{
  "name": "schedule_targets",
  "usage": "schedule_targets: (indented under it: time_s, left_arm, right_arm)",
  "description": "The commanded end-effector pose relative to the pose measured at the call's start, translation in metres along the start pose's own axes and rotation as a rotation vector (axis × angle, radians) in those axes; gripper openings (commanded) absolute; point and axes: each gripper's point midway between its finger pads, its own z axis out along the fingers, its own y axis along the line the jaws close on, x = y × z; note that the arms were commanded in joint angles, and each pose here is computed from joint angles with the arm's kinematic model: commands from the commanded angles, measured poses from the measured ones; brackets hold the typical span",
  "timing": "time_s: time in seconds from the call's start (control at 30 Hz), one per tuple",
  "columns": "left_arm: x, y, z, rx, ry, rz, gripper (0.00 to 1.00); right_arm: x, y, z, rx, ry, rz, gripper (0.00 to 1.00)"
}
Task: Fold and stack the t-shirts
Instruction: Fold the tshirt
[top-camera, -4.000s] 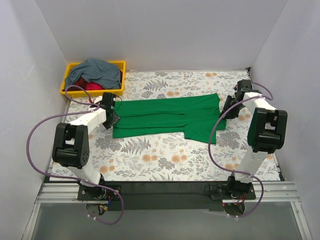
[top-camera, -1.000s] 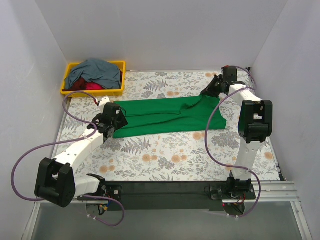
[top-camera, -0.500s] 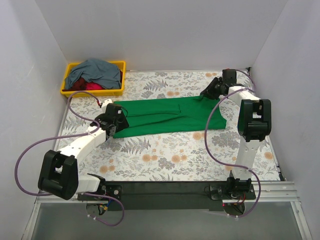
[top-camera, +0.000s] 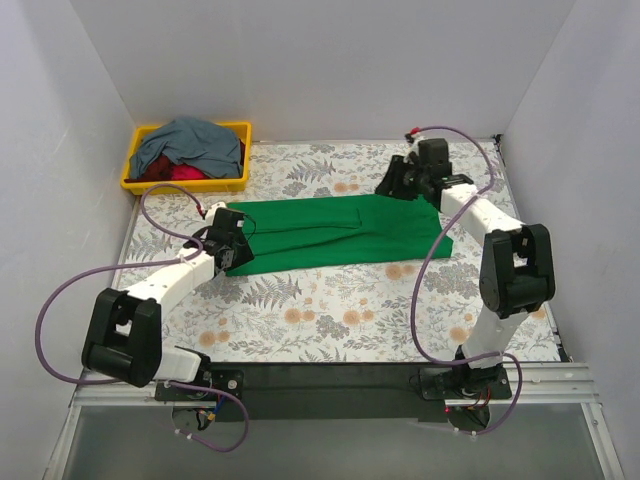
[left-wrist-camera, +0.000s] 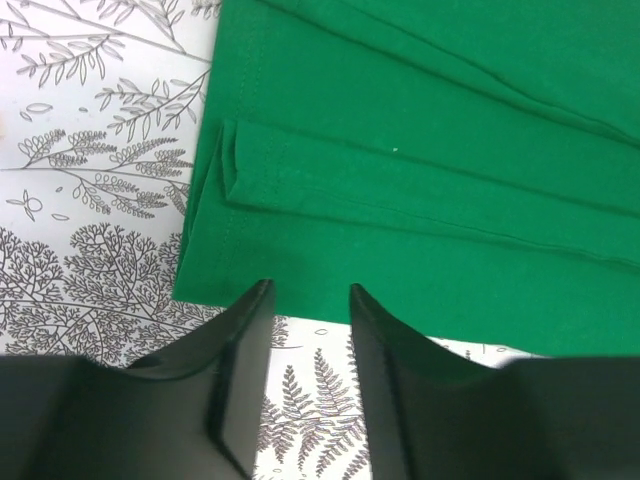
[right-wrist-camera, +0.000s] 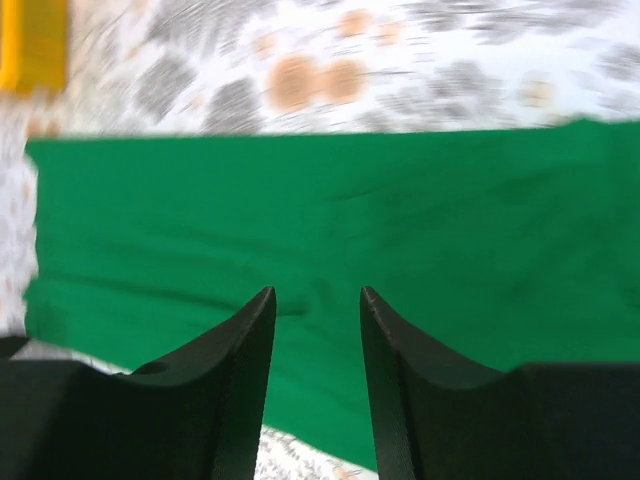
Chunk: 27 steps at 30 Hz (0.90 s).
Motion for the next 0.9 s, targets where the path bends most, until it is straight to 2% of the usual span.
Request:
schedule_targets:
  time_s: [0.0, 0.03, 0.1, 0.13, 0.3, 0.37, 0.6, 0.87]
  left_arm:
    - [-0.003, -0.001, 0.003, -0.01, 0.019, -0.021, 0.33]
    - [-0.003, 0.001, 0.004, -0.018, 0.032, -0.025, 0.29]
    - [0.003, 0.005, 0.009, -0.039, 0.066, -0.028, 0.27]
    - [0.003, 0.007, 0.011, -0.042, 0.074, -0.038, 0.26]
    - [0.013, 0.022, 0.021, -0.105, 0.129, -0.038, 0.24]
    - [0.015, 0.024, 0.023, -0.121, 0.141, -0.035, 0.24]
    - [0.028, 0.032, 0.028, -0.165, 0.201, -0.017, 0.23]
    - [0.032, 0.034, 0.029, -0.169, 0.218, -0.011, 0.23]
  right_arm:
    - [0.039, 0.065, 0.0, -0.137, 0.046, -0.251, 0.44]
    - [0.065, 0.082, 0.006, -0.164, 0.09, -0.289, 0.42]
    - [0.086, 0.102, 0.012, -0.213, 0.117, -0.342, 0.39]
    - [0.11, 0.118, 0.019, -0.25, 0.164, -0.373, 0.36]
    - [0.16, 0.161, 0.043, -0.339, 0.244, -0.448, 0.27]
    - [0.175, 0.176, 0.048, -0.364, 0.267, -0.467, 0.26]
    - [0.194, 0.194, 0.078, -0.392, 0.298, -0.477, 0.23]
    - [0.186, 0.193, 0.098, -0.353, 0.268, -0.489, 0.22]
